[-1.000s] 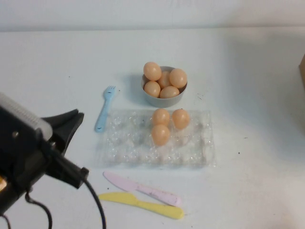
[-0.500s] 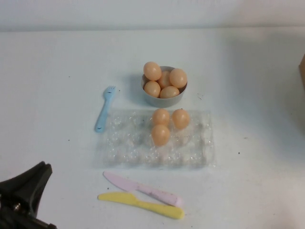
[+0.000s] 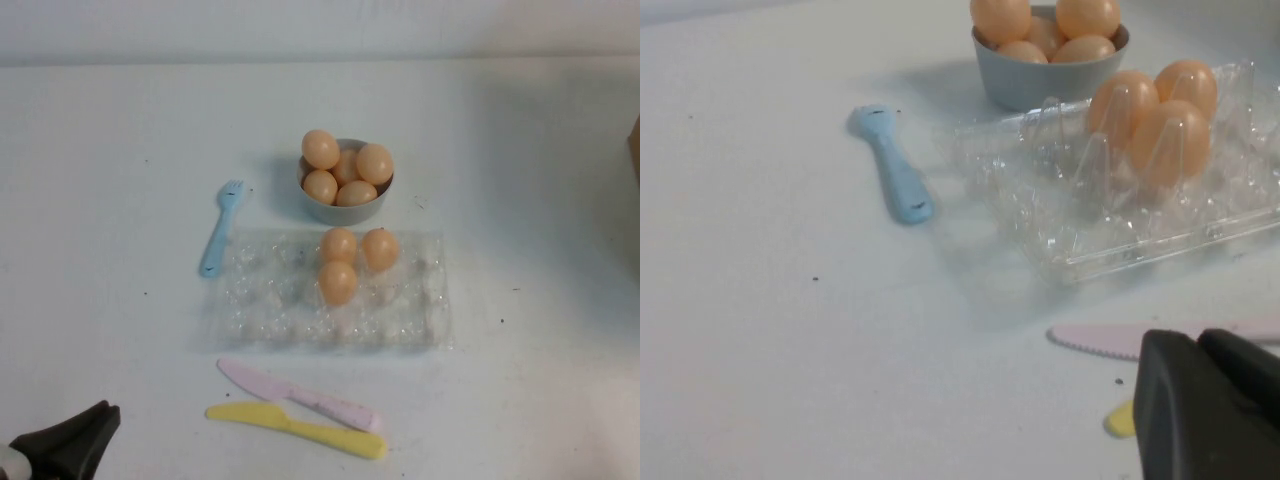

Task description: Take an egg out of the egg box

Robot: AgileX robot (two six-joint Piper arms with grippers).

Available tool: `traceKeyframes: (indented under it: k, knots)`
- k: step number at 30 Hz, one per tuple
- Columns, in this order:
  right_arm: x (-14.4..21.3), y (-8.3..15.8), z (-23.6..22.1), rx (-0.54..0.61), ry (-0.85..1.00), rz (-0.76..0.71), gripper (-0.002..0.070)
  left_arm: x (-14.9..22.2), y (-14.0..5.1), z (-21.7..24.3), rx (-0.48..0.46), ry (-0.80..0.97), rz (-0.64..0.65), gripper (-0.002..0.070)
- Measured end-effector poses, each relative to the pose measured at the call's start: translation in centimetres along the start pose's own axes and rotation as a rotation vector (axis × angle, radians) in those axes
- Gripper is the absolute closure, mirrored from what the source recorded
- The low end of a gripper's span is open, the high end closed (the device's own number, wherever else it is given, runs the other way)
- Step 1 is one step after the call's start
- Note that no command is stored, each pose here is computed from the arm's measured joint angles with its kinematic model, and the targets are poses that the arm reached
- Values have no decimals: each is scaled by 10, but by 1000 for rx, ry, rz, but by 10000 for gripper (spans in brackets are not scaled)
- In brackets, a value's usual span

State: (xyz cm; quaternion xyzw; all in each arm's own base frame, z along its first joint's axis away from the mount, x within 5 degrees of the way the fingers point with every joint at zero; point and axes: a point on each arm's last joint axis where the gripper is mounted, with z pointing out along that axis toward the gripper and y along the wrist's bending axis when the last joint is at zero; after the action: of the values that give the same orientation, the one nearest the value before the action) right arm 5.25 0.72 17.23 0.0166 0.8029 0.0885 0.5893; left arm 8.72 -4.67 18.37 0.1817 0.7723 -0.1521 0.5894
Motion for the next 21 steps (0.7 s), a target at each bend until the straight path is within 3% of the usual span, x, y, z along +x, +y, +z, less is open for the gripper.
traceKeyframes:
  k: [8, 21]
  knots:
    - [0, 0, 0, 0, 0, 0, 694, 9, 4, -9, -37, 64, -2, 677]
    - [0, 0, 0, 0, 0, 0, 694, 13, 18, -43, -329, -50, 26, 677]
